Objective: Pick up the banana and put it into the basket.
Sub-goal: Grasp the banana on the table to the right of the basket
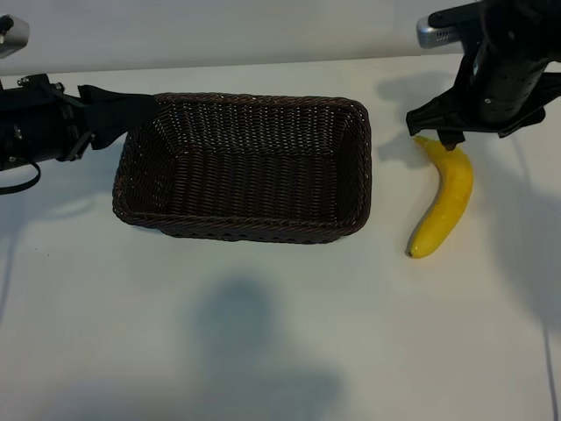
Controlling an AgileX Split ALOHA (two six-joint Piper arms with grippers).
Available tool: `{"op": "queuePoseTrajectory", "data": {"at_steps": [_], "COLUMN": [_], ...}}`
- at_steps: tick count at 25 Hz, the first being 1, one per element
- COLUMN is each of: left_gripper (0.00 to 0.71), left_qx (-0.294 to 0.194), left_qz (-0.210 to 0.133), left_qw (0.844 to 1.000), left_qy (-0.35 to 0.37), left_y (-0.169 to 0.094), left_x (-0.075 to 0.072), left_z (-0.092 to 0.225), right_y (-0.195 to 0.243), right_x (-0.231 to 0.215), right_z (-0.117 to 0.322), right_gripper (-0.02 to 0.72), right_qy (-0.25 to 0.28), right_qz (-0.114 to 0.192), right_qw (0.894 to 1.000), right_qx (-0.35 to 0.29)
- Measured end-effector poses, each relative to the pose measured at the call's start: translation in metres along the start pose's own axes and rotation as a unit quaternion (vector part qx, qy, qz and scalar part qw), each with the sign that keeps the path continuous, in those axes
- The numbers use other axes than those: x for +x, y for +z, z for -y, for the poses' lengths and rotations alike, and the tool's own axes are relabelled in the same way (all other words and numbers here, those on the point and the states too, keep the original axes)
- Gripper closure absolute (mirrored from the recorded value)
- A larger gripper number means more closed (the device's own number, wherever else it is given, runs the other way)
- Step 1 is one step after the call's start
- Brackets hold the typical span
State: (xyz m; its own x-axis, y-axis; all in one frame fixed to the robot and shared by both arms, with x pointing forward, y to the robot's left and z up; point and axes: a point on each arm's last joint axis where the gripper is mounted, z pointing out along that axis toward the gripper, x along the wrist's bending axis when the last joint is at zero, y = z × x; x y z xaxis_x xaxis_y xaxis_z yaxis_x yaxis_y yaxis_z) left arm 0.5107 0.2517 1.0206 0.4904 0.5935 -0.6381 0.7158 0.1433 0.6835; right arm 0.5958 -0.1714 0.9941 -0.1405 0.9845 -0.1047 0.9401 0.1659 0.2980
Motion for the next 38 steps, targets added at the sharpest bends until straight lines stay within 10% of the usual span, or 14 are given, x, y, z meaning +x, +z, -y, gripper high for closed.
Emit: {"op": "queuePoseTrajectory", "data": {"at_steps": [38], "left_gripper": [0.210], "left_qx": [0.003], "left_qz": [0.013], "left_qw": [1.000], "left_qy": [0.000], "left_y": [0.000], "left_x": [-0.002], "left_z": [0.001], "right_y": [0.051], "right_x": [-0.002], "right_z": [0.002], "right_gripper": [0.109], "right_qy": [0.027], "right_qz": [-0.012], "right_qw": [0.998], "right_qx": [0.054]}}
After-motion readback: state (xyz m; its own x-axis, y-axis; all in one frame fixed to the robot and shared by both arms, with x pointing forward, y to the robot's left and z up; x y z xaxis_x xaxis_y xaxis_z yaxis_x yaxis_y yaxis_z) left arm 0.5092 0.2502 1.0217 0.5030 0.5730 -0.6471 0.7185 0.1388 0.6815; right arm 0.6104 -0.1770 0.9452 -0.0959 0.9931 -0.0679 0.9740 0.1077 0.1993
